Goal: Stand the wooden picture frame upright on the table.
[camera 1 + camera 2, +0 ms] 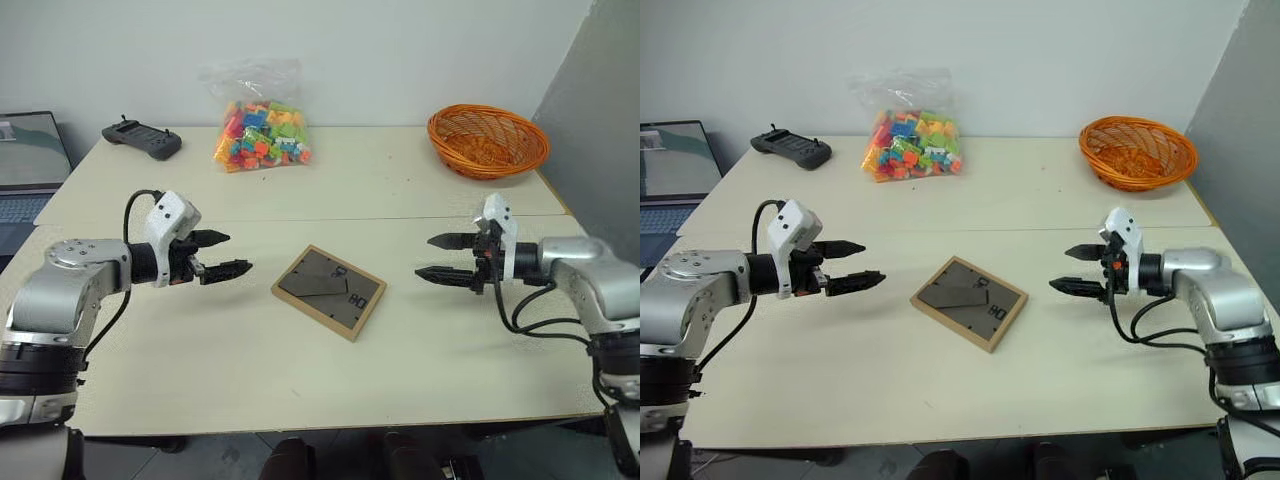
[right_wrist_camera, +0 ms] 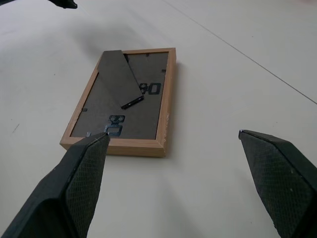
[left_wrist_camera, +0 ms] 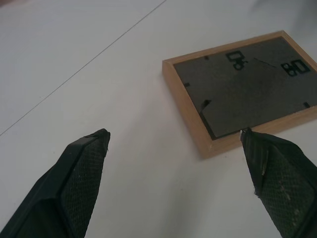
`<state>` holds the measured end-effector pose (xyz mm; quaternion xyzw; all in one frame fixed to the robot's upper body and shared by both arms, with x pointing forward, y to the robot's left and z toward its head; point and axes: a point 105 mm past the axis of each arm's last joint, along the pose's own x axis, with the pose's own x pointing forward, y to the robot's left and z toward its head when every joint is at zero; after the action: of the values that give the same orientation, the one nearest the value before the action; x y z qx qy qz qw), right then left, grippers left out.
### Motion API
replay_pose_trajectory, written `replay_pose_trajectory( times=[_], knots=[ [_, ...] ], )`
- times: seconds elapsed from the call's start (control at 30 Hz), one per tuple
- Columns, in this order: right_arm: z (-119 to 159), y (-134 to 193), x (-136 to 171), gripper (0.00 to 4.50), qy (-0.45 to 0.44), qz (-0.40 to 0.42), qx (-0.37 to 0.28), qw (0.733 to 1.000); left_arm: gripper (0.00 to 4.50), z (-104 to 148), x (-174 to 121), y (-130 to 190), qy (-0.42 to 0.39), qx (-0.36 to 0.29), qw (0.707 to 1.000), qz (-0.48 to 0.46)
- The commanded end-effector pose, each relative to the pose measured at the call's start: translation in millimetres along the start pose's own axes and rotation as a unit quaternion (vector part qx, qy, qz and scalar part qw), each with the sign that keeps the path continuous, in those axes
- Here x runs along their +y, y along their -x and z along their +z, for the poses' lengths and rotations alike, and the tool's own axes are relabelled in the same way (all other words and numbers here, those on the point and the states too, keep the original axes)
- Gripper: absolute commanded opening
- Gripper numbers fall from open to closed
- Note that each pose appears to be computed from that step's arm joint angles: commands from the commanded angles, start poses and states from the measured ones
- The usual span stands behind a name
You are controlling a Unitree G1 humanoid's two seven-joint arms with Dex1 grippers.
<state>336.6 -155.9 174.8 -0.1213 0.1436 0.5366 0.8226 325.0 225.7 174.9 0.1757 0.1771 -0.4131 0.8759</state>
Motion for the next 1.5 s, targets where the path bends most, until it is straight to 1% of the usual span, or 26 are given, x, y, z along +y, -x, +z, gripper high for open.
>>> replay_pose_trajectory(
  times=[0.03,0.17,0.27,0.37,0.4,0.47,0.53,0.6,0.63,0.73,0.77,0.87,0.9,1.0,1.03,1.1,1.33,1.5],
  knots=[
    [5,-4,-6,4.44,0.022,0.0,0.001,1.0,4.5,7,2,4,-0.034,-0.003,0.999,0.014],
    [3,-7,-11,4.44,0.028,-0.01,-0.001,1.0,4.5,11,3,0,-0.026,-0.013,0.999,0.029],
    [-4,-12,-17,4.44,0.028,-0.026,0.007,0.999,4.5,5,3,-3,-0.029,0.004,0.999,0.029],
    [-4,-17,-19,4.44,0.03,-0.025,0.004,0.999,4.5,-1,-3,-2,-0.014,0.012,1.0,0.001],
    [-4,-18,-22,4.48,0.029,-0.031,0.003,0.999,4.32,-2,-7,-2,-0.007,0.012,1.0,-0.012],
    [-1,-22,-28,4.09,0.02,-0.04,-0.003,0.999,4.02,-5,-15,-2,-0.005,0.013,0.999,-0.035],
    [0,-28,-32,3.65,0.026,-0.047,0.0,0.999,3.53,-10,-17,-6,-0.004,0.017,0.999,-0.041],
    [-6,-40,-37,3.12,0.031,-0.061,0.011,0.998,3.07,-20,-22,-16,-0.001,0.021,0.999,-0.045],
    [-9,-44,-38,2.95,0.032,-0.066,0.015,0.997,2.91,-23,-24,-20,-0.002,0.023,0.999,-0.045],
    [-16,-60,-40,2.25,0.016,-0.073,0.018,0.997,2.29,-36,-29,-33,-0.005,0.027,0.999,-0.038],
    [-19,-65,-40,1.95,0.016,-0.074,0.025,0.997,2.02,-38,-31,-38,-0.004,0.026,0.999,-0.04],
    [-24,-76,-38,1.33,0.025,-0.072,0.037,0.996,1.47,-41,-38,-46,-0.004,0.026,0.998,-0.053],
    [-24,-79,-37,1.04,0.026,-0.071,0.038,0.996,1.21,-42,-39,-48,-0.005,0.028,0.998,-0.057],
    [-25,-88,-27,0.33,0.036,-0.047,0.041,0.997,0.62,-47,-40,-56,-0.006,0.033,0.997,-0.062],
    [-26,-89,-24,0.06,0.038,-0.038,0.041,0.998,0.35,-48,-40,-58,-0.007,0.035,0.997,-0.064],
    [-29,-93,-13,0.0,0.039,-0.013,0.042,0.998,0.04,-50,-41,-65,-0.011,0.036,0.997,-0.068],
    [-28,-101,27,0.0,0.052,0.059,0.039,0.996,0.04,-47,-33,-82,-0.032,0.044,0.997,-0.058],
    [-26,-106,41,0.0,0.056,0.084,0.046,0.994,0.04,-34,-30,-94,-0.047,0.035,0.996,-0.062]
  ],
)
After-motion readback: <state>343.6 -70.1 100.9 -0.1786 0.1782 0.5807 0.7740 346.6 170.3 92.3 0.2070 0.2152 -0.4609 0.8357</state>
